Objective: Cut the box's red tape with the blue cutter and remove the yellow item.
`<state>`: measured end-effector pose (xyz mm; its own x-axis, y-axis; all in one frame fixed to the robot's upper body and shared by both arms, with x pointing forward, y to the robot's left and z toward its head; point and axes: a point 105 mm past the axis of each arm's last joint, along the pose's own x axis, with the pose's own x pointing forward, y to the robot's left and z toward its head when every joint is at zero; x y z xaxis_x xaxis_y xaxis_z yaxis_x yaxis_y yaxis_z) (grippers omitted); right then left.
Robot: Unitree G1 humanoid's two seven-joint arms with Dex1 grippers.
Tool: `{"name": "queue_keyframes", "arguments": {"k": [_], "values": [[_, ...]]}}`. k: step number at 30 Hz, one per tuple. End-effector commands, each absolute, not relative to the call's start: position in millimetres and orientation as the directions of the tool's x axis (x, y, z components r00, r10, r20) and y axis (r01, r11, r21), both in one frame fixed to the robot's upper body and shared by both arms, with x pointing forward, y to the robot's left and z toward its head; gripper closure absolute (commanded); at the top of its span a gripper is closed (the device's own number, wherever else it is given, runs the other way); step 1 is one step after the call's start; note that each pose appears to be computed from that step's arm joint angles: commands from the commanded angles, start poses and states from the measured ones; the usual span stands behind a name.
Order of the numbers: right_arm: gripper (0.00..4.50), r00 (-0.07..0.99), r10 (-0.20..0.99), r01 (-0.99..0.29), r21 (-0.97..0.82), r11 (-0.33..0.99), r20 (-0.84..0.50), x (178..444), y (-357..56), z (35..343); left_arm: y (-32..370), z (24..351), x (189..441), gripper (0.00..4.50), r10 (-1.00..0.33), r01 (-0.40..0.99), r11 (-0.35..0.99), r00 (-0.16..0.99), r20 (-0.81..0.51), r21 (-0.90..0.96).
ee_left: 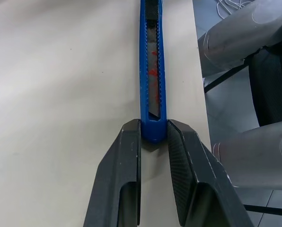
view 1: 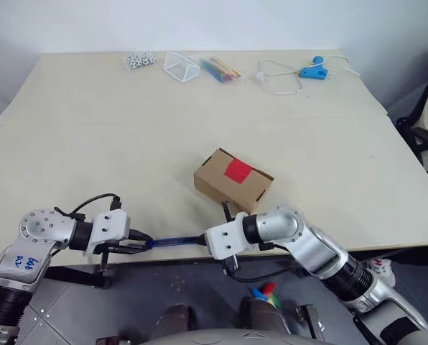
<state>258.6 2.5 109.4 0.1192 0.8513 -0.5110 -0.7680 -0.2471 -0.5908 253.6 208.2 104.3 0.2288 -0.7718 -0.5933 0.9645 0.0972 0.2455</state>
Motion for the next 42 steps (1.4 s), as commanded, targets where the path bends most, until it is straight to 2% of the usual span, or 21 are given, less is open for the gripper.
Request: {"name": "queue_keyframes", "arguments": {"k": [1,13,16,19,22,28,42], "values": [[4.48,0.132,0.842,-0.78,-0.579,-0.238,-0.524,261.8,1.3,99.6,209.4,98.0,251.6,3.71,-0.76,0.97,0.092,0.215,-0.613,0.226],[4.48,0.11,0.876,-0.769,-0.599,-0.224,-0.469,264.4,28.1,104.9,207.0,99.1,251.4,3.71,-0.765,0.97,0.082,0.207,-0.61,0.228],[4.48,0.121,0.891,-0.786,-0.591,-0.183,-0.437,264.6,22.9,117.2,208.1,99.2,252.3,3.71,-0.762,0.97,0.085,0.211,-0.612,0.229],[4.48,0.08,0.898,-0.784,-0.583,-0.211,-0.433,250.2,9.1,131.0,208.6,97.1,253.3,3.71,-0.757,0.971,0.081,0.206,-0.62,0.224],[4.48,0.093,0.9,-0.785,-0.588,-0.197,-0.425,249.9,6.8,136.6,207.5,96.8,255.2,3.71,-0.757,0.971,0.081,0.207,-0.62,0.225],[4.48,0.143,0.88,-0.776,-0.603,-0.185,-0.454,259.2,-3.9,130.9,207.2,96.4,257.7,3.71,-0.754,0.972,0.083,0.207,-0.623,0.222],[4.48,0.135,0.858,-0.761,-0.607,-0.231,-0.496,261.7,0.2,108.8,205.8,96.7,255.8,3.71,-0.753,0.975,0.072,0.191,-0.629,0.209]]}}
